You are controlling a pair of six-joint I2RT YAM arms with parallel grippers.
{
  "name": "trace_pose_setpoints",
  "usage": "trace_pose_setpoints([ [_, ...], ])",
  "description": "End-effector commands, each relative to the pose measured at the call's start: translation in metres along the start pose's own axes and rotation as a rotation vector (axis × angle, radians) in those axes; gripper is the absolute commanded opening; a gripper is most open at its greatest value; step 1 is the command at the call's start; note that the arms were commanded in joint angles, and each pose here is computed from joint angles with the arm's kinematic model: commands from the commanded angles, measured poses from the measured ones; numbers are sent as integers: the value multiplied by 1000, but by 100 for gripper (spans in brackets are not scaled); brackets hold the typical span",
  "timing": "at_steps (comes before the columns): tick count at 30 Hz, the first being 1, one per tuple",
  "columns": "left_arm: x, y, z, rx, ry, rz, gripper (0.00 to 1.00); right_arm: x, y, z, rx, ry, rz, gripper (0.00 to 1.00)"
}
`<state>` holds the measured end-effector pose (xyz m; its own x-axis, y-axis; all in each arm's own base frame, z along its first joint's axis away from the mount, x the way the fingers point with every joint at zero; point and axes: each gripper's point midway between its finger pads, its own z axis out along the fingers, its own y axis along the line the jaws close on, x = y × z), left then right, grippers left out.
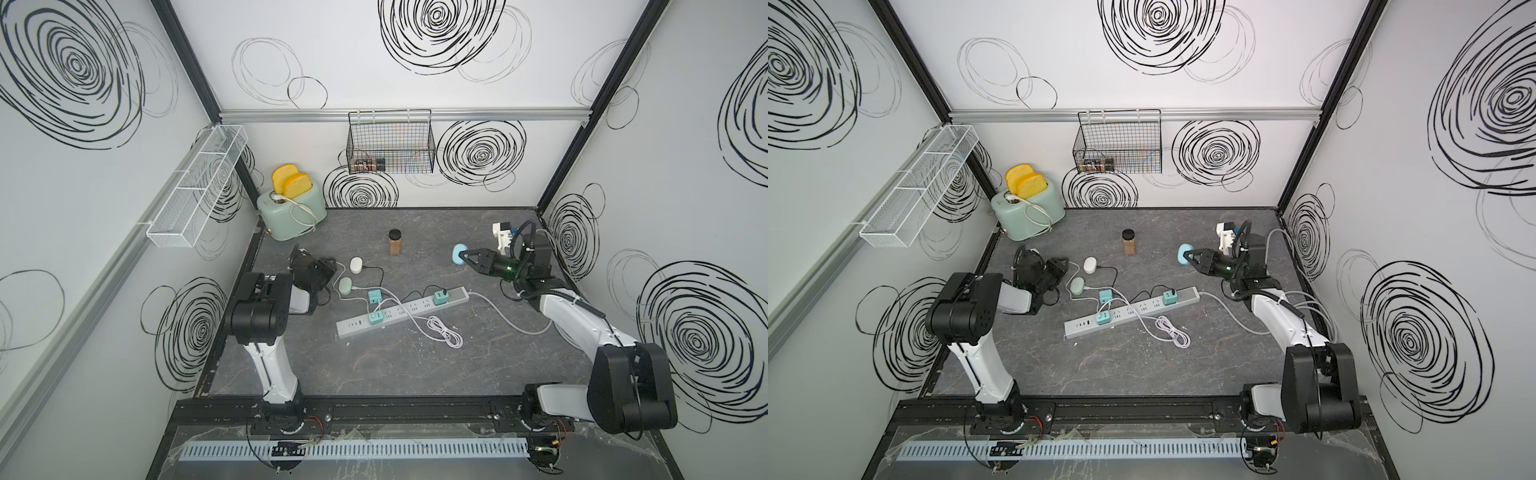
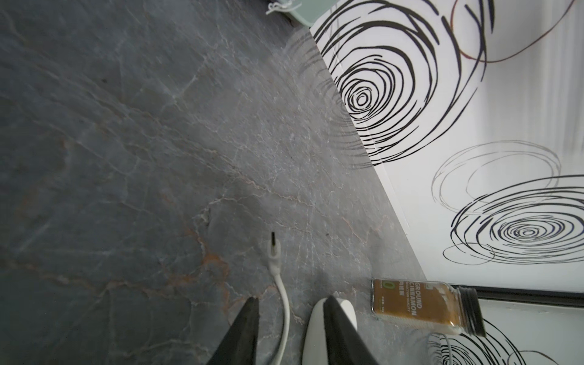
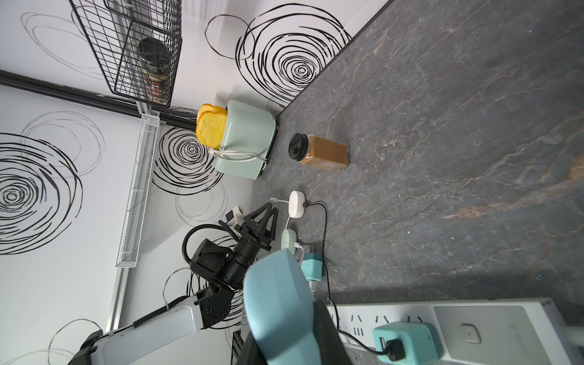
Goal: Charge the bluetooth headset
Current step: Pick up the charging cable from the center of the board.
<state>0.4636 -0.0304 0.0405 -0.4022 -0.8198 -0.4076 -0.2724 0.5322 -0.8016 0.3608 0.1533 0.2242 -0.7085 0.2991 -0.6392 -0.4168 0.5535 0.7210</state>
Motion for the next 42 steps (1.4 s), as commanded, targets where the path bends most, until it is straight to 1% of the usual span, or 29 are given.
trace_pose_setpoints([
  [1,-12,-9,5,56,-45,-22,36,-17,11,-4,-20,-34,-33,30],
  [5,-13,-8,8,85,-60,-40,31,-16,10,-3,-22,-30,-26,30],
  [12,-16,-13,11,163,-94,-60,29,-15,8,-2,-21,-27,-22,30],
  [14,-16,-13,13,175,-99,-73,26,-16,7,-1,-20,-27,-21,30],
  [16,-17,-12,13,181,-111,-80,24,-16,7,-1,-21,-27,-21,30],
  [22,-18,-12,14,185,-115,-68,22,-17,6,1,-22,-24,-15,30],
  [29,-15,-8,20,191,-103,-87,22,-19,8,-1,-25,-28,-18,30],
  [36,-14,-8,24,188,-100,-76,23,-19,7,-1,-22,-30,-17,30],
  [42,-13,-8,27,188,-96,-78,18,-18,6,0,-20,-29,-17,29],
])
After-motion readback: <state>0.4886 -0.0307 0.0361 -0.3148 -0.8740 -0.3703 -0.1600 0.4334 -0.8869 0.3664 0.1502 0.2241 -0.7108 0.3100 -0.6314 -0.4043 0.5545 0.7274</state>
